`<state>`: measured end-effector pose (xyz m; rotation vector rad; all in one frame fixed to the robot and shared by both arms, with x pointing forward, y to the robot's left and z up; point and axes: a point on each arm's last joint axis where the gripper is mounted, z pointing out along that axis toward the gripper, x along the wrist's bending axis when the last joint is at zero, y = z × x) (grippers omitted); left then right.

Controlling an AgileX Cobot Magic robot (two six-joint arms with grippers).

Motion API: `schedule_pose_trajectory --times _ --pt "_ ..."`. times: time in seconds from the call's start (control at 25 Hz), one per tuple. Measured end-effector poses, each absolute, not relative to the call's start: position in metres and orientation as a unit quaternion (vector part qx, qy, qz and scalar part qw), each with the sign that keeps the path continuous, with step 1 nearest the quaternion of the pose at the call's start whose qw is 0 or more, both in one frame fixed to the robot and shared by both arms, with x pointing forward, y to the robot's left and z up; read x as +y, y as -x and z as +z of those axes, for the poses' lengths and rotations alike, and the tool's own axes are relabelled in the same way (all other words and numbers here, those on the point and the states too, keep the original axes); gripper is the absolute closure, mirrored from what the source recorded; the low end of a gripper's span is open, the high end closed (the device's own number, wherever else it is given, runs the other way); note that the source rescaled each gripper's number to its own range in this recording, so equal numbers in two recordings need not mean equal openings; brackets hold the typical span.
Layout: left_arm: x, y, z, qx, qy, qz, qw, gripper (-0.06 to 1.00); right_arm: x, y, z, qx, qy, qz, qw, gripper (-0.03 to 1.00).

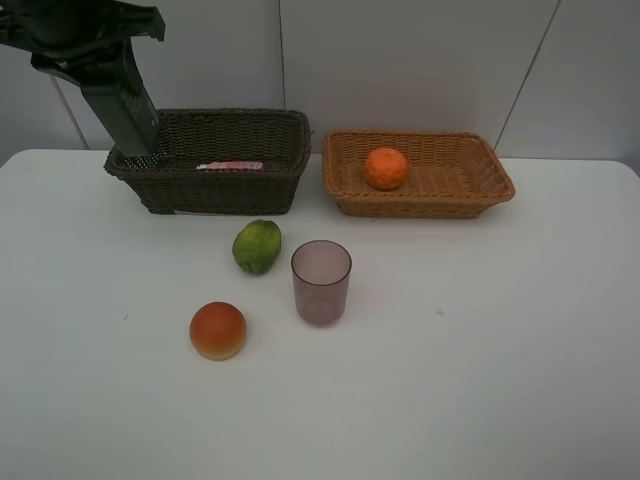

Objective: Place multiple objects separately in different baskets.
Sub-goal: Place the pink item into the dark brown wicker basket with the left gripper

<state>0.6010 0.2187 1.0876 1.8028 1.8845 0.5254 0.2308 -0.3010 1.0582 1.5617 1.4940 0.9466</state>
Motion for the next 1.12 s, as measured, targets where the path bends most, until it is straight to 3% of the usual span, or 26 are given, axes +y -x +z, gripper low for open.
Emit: schedule_pose_trajectory --times 0.52,1.12 --pt "0.210 -0.647 1.068 0.646 -0.680 0.230 0.259 0.46 -0.301 -0.231 1.058 0.585 -0.612 0.371 0.382 0.17" --pt "0.230 -0.706 0.961 0.643 -0.676 0.247 0.261 0.46 -0.301 -0.231 1.058 0.585 -0.612 0.371 0.382 0.17"
